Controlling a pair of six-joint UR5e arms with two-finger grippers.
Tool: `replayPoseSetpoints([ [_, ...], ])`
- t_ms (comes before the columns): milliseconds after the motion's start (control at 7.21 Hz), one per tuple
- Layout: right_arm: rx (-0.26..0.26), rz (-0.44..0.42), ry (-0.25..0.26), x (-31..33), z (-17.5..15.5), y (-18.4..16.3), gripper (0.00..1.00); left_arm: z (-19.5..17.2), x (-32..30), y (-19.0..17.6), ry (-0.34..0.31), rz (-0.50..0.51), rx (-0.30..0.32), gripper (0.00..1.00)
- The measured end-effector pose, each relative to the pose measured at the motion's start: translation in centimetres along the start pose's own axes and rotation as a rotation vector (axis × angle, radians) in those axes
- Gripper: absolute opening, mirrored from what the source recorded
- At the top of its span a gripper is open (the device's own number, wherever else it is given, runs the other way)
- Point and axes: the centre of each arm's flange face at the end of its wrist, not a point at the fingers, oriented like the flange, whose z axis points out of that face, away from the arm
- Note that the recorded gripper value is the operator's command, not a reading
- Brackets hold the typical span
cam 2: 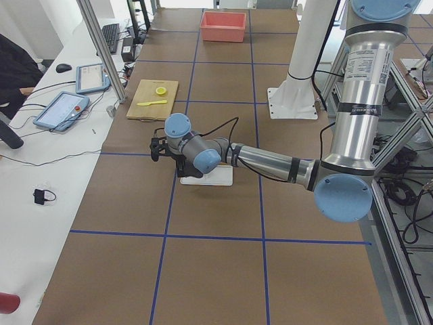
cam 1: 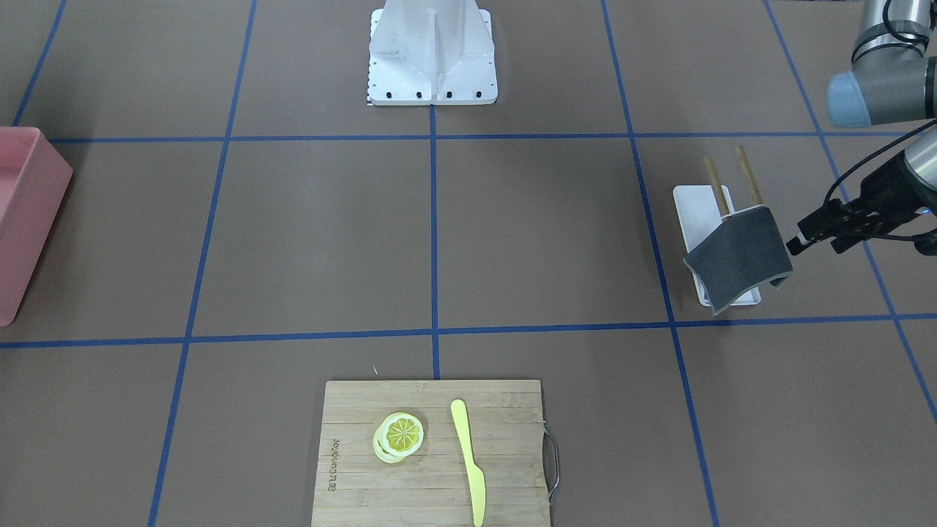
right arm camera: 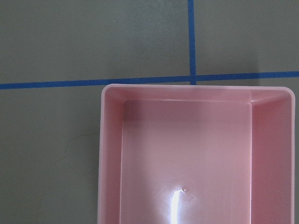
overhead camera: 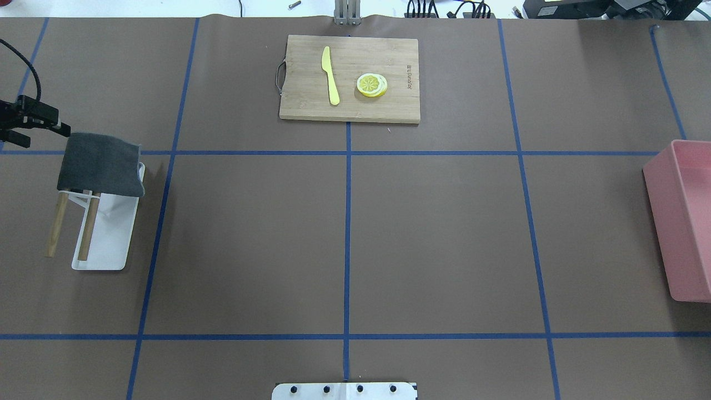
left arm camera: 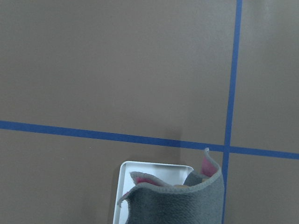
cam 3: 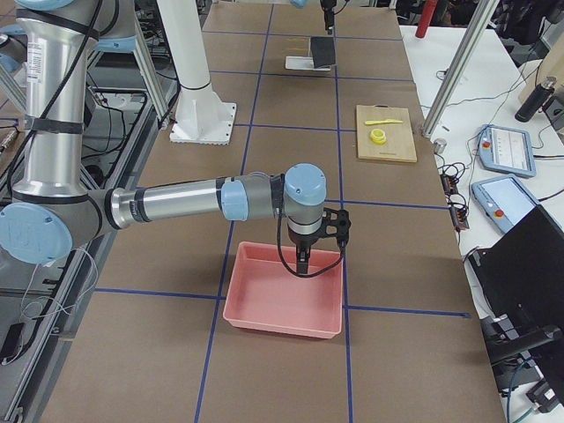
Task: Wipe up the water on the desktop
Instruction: 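Lower the left gripper onto the grey cloth on the white rack and grasp it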
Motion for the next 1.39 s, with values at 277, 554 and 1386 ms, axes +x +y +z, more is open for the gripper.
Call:
replayPoseSetpoints([
  [277, 0.005, 0.031, -0.003, -0.33, -0.21, -0.41, 1.0, 0.12, 0.52, 0.27, 0.015, 0.005, -0.017, 0.67],
  [554, 0.006, 0.036, -0.004, -0.42, -0.27, -0.54, 1.0, 0.37, 0.71, 0.43, 0.018, 0.008, -0.025, 0.64],
  [1386, -0.003, 0.035, -0.016, -0.73, -0.01, -0.6, 1.0, 0.75, 0.39, 0.64, 0.02, 0.004, -0.043, 0.14],
])
